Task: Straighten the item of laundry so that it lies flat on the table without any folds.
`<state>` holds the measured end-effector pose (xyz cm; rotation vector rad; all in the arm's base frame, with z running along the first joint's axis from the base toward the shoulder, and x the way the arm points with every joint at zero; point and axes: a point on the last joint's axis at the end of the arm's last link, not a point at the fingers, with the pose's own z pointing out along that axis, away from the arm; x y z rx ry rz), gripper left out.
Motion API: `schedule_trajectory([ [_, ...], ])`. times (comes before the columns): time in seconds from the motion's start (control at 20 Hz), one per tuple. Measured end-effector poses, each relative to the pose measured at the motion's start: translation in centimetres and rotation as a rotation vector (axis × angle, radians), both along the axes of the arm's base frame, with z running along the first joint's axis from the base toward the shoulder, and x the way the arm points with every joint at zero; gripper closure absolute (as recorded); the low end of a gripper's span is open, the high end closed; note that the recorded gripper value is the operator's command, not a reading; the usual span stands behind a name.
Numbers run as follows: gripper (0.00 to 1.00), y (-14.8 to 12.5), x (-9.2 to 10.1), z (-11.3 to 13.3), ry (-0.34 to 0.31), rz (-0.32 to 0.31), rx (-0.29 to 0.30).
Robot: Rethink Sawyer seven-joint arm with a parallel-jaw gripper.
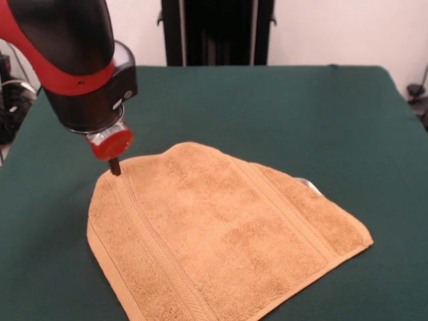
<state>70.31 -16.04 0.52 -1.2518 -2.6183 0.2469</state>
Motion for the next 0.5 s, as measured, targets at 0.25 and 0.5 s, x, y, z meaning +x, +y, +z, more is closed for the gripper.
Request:
schedule_trajectory([
  [0.25,0.0,0.0,0.4,-0.8,-0.003,0.002,-0.002],
  [0.5,0.0,0.5,0.7,-2.0,-0.001,0.01,-0.001],
])
